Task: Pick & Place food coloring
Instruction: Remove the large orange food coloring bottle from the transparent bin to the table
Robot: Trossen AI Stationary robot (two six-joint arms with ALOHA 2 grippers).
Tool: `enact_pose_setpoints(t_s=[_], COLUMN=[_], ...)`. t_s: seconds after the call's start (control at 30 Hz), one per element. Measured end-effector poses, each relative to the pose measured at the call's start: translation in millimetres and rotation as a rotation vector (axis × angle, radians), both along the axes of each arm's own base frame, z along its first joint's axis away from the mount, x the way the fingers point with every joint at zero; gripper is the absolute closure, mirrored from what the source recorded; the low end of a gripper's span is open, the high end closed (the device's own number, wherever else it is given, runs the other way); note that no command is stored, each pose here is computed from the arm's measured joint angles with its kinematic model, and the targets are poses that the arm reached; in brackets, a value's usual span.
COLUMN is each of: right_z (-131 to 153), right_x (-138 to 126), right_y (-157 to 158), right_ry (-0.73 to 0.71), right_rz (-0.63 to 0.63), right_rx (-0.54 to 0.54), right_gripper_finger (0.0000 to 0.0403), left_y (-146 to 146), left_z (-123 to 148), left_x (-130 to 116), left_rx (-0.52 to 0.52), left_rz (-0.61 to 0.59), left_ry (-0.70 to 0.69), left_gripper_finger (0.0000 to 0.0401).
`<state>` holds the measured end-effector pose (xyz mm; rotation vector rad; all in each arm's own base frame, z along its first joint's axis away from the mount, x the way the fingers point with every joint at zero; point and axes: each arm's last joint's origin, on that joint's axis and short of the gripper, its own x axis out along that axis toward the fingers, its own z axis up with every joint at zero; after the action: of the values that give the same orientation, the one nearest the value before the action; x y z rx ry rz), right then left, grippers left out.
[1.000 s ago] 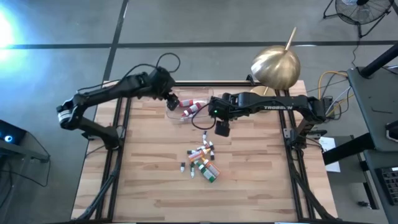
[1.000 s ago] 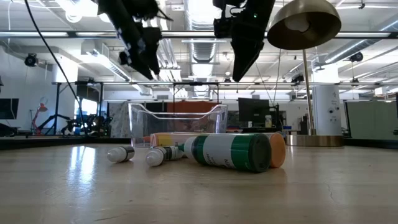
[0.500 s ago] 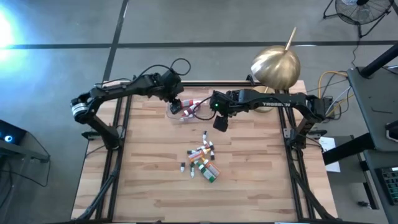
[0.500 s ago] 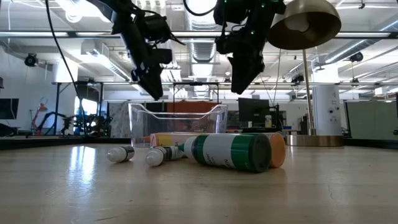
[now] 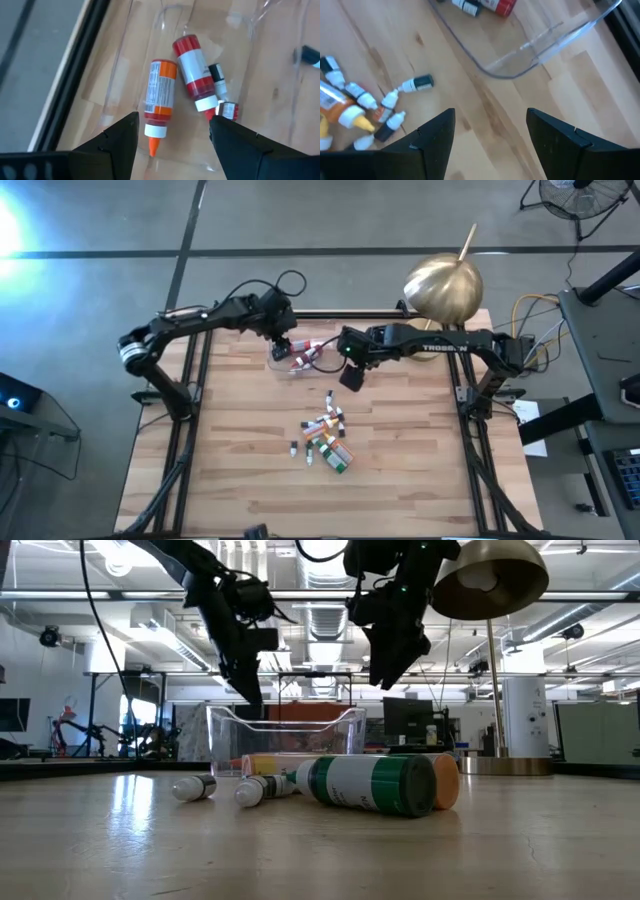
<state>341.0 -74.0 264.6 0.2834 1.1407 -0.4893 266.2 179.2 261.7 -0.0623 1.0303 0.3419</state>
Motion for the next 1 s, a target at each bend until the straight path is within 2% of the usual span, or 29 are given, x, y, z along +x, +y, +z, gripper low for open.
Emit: enact_pose_setpoints(t_s=[0.23, 0.33, 0.43, 0.6, 1.0], right_z=[-2, -5, -10, -23, -39], right_x=[-2, -3, -5, -9, -11], right_y=[7, 8, 9, 9, 9], right_ry=[0.032, 0.036, 0.046, 0.083, 0.063], right_rz=[-0.025, -0.053, -0.079, -0.088, -0.121], right_rx=[0.006, 0.003, 0.008, 0.015, 0.023], right_gripper_finger=[0.0165, 0.0165, 0.0165, 0.0165, 0.0165], left_y=[14, 18, 22, 28, 31], left_z=[-21, -38, -56, -76, -90], left_x=[8, 14, 19, 23, 25], left_rx=[0.042, 0.026, 0.002, 0.028, 0.027], left_rz=[-0.125, -0.158, -0.159, -0.126, -0.102], left_ry=[0.059, 0.106, 0.159, 0.247, 0.291], left_gripper_finger=[0.0185, 0.0185, 0.0185, 0.0186, 0.0186])
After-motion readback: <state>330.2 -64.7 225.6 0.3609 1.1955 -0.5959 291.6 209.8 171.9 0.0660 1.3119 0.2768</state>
